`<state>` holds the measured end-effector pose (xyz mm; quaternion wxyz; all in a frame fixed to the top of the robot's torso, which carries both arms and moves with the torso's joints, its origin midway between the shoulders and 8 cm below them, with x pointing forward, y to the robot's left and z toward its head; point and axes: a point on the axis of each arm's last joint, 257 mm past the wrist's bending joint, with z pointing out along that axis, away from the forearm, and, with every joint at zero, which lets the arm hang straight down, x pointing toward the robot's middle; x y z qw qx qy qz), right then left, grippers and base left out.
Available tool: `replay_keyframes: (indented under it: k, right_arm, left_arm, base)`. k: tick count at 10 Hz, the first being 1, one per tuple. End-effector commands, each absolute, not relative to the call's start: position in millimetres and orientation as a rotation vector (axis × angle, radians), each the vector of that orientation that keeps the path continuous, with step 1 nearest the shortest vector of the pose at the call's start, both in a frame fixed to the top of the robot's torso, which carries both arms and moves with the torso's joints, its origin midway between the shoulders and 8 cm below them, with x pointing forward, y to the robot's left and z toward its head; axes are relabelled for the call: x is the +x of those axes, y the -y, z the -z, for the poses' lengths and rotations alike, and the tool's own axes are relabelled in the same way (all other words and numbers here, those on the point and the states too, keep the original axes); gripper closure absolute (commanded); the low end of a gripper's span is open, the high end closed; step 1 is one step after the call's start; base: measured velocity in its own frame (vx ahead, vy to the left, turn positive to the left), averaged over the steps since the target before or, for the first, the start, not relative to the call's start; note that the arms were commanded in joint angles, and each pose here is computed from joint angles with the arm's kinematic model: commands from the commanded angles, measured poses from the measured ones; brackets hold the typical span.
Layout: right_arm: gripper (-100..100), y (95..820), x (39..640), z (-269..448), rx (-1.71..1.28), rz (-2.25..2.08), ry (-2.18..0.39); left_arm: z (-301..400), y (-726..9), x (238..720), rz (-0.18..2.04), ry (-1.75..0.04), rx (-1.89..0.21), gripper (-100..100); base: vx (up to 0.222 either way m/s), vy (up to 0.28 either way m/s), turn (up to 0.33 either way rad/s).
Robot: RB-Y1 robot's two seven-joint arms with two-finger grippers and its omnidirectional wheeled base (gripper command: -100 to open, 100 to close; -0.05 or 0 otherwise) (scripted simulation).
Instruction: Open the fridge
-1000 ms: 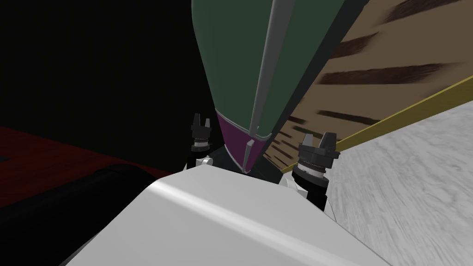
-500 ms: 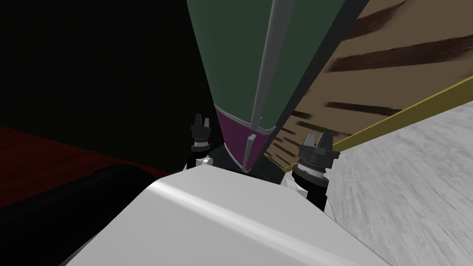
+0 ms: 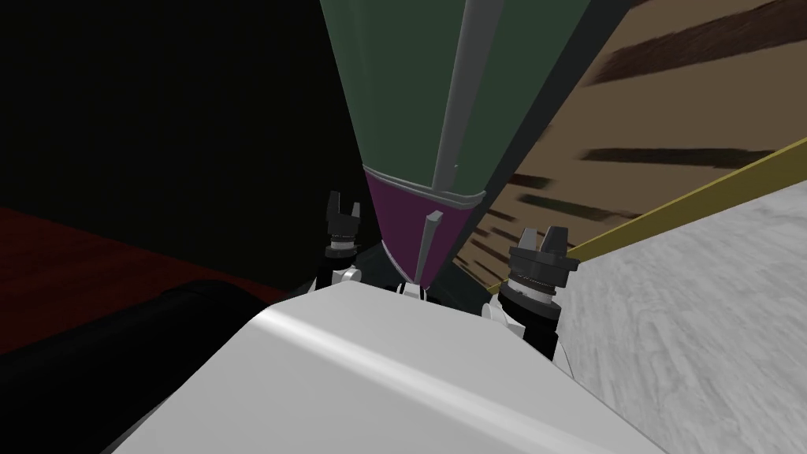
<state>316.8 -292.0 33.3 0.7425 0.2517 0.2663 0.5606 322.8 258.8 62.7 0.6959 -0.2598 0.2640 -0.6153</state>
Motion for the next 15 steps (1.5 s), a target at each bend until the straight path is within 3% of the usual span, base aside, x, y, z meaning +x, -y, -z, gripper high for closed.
replay_keyframes:
  k: [1, 15]
  right_arm:
    - [0, 292, 317, -33, 0.552, -1.229, -0.584]
    - [0, 292, 317, -33, 0.552, -1.229, -0.584]
  left_arm:
    - [-58, -260, 331, 1.384, -0.636, -0.604, -100]
    - [-15, -284, 375, 1.418, -0.804, -0.871, -100]
  base:
    - [0.000, -0.074, 0.080]
    - [0.001, -0.079, 0.092]
